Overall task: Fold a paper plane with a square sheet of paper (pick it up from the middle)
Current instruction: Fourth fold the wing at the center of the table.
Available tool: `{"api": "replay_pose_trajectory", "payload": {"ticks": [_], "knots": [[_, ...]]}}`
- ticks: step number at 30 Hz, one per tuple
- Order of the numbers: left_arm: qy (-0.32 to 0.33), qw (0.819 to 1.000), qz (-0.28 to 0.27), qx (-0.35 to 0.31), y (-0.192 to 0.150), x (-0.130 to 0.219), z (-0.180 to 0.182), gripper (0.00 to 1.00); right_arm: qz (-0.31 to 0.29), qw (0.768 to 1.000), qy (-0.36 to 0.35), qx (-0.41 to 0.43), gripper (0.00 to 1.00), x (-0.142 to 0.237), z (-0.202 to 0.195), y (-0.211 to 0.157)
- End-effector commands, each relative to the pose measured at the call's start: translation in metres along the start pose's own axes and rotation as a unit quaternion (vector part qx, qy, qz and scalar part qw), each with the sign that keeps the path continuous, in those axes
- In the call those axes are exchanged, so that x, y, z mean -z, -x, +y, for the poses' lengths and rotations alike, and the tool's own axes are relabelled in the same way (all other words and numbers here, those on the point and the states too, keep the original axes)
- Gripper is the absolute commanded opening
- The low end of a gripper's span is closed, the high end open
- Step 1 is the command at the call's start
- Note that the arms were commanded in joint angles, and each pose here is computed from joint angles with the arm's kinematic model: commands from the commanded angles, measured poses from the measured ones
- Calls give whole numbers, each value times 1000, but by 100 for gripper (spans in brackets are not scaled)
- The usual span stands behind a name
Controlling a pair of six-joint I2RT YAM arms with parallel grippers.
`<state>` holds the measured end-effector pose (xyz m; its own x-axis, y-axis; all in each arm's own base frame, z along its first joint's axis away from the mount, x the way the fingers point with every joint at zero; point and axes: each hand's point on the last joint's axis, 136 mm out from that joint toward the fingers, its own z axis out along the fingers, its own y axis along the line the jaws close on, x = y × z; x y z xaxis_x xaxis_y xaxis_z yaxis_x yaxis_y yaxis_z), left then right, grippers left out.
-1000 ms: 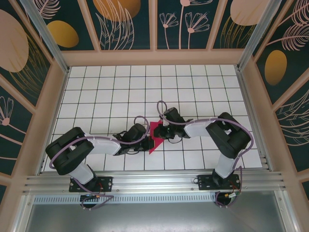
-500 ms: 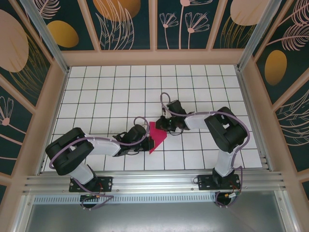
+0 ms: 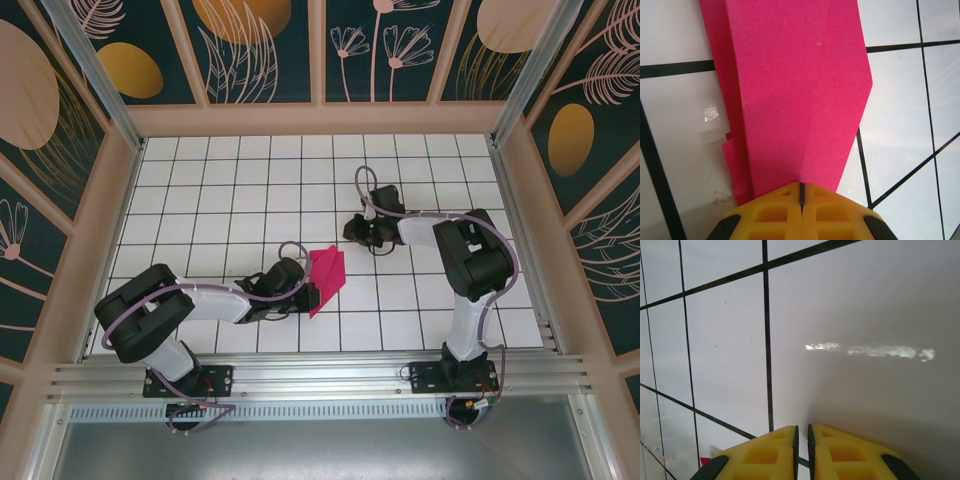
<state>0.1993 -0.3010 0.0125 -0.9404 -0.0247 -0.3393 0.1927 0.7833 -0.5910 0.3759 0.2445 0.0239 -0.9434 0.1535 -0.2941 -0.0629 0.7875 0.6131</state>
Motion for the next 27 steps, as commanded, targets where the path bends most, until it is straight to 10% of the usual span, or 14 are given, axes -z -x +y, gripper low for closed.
{"api": "replay_pose_trajectory", "payload": {"ticks": [1,12,27], "knots": [[98,992,80,-13,-41,2,47,0,-18,999,15,33,21,27,20,3],[49,996,-63,-44,58,40,-37,19,-8,998,55,-19,37,63,17,-71],[101,993,-59,-25,65,31,0,15,33,997,46,-60,48,53,22,-124]]}}
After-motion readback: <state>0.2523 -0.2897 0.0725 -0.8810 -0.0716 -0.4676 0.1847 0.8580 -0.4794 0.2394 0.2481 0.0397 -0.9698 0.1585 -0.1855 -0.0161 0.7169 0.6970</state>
